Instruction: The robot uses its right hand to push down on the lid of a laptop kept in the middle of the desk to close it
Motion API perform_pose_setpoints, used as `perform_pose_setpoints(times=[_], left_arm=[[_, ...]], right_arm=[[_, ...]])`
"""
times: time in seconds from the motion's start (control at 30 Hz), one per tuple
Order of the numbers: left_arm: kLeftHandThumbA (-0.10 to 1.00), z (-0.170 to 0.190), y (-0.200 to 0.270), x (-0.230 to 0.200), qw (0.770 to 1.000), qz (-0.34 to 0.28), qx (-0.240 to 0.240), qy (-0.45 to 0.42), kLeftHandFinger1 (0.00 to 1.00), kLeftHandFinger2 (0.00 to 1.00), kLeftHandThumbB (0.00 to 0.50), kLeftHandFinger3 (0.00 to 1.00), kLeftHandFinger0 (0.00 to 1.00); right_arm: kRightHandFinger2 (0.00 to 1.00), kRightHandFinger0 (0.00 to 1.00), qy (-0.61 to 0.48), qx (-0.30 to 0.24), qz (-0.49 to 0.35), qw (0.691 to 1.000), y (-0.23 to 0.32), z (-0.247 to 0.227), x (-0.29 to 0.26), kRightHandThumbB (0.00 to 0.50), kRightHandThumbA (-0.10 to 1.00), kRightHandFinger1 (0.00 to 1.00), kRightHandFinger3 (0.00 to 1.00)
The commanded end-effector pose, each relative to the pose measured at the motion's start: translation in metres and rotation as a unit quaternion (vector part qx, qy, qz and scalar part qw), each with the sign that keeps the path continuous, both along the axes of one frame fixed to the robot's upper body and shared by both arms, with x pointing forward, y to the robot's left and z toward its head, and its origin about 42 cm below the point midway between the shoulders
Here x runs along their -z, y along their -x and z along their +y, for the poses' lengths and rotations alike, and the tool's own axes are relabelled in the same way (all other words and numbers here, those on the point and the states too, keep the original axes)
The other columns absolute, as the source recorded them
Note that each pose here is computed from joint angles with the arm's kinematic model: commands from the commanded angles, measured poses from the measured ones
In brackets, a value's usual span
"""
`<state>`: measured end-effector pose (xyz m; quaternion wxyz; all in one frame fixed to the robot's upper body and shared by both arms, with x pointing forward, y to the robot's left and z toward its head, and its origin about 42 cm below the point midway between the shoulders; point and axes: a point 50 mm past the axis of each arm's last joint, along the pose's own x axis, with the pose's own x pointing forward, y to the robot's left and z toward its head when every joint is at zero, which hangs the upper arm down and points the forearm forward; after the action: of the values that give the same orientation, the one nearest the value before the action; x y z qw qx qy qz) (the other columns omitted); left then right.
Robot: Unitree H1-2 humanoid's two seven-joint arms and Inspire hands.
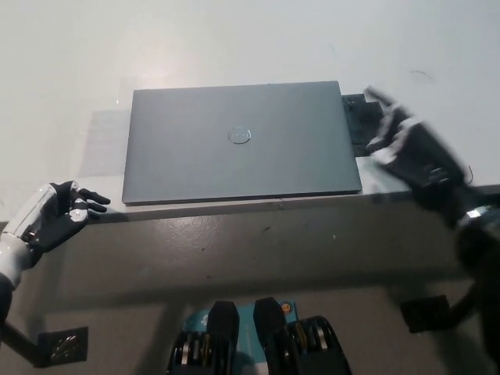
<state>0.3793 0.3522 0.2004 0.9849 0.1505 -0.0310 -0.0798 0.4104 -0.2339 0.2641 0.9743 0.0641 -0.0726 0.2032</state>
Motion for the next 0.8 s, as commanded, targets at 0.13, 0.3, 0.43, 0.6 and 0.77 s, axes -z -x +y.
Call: perform_pose_setpoints(times=[0.13,0.3,0.43,0.6,0.77], left_arm=[[0.01,0.009,-0.002,-0.016,0.999,-0.044,0.002,-0.013,0.54,0.51,0.167,0.48,0.60],[0.00,0.009,-0.005,-0.016,0.999,-0.046,0.005,0.000,0.56,0.52,0.184,0.45,0.61],[-0.01,0.008,-0.007,-0.017,0.999,-0.048,0.006,-0.003,0.53,0.50,0.167,0.46,0.58],[-0.03,0.008,-0.007,-0.017,0.999,-0.053,0.009,-0.002,0.52,0.49,0.165,0.46,0.56],[0.00,0.010,-0.004,-0.016,0.998,-0.054,0.003,-0.012,0.55,0.52,0.165,0.47,0.61]], right_arm=[[0.98,1.00,0.000,0.036,-0.017,0.999,0.034,-0.060,-0.016,0.152,0.14,1.00,1.00],[0.99,1.00,-0.005,0.086,0.014,0.996,0.058,-0.103,0.008,0.154,0.13,1.00,1.00],[1.00,1.00,-0.007,0.116,0.029,0.993,0.072,-0.122,0.024,0.169,0.16,1.00,1.00],[1.00,1.00,-0.016,0.130,0.040,0.991,0.085,-0.131,0.041,0.156,0.14,1.00,1.00],[0.99,1.00,-0.022,0.132,0.049,0.990,0.089,-0.132,0.049,0.159,0.12,1.00,1.00]])
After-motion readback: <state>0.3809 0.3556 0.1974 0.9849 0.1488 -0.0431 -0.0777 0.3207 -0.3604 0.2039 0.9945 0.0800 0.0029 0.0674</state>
